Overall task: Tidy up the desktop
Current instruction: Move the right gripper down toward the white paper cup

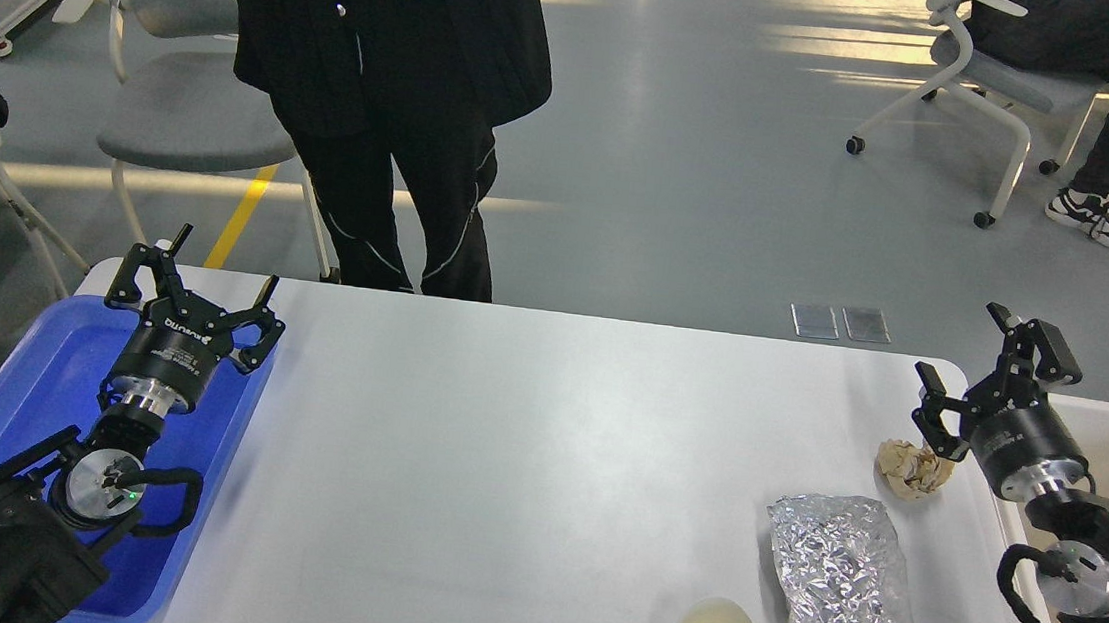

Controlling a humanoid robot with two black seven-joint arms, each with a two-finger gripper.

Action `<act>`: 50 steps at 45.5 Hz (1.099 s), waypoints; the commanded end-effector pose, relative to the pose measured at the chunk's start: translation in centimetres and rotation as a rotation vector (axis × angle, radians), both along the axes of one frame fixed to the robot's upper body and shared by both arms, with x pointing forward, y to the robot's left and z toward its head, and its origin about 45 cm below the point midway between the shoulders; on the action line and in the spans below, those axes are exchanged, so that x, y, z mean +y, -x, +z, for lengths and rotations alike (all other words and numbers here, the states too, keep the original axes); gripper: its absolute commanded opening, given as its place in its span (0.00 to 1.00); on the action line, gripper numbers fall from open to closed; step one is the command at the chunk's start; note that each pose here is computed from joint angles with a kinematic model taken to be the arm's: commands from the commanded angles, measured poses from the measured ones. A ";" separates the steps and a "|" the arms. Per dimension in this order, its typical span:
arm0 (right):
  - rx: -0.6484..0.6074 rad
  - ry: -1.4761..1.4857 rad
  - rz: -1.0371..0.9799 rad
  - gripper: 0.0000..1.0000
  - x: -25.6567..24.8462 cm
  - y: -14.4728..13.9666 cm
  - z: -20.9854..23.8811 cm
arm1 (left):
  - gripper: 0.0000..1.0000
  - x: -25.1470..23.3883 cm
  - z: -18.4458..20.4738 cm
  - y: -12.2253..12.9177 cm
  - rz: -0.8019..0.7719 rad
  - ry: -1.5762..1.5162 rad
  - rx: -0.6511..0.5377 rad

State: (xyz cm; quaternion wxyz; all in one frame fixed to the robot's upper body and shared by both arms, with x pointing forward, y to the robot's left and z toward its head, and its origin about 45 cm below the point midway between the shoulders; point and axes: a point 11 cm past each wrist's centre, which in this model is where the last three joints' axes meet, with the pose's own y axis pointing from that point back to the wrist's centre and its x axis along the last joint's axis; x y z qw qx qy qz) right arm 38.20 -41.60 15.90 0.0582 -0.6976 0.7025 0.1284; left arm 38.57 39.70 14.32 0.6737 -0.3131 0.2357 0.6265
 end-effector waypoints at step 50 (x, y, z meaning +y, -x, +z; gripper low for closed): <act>0.289 1.329 1.220 1.00 9.3 8.8 4.4 | 1.00 0.0 0.0 0.0 0.001 0.001 -0.001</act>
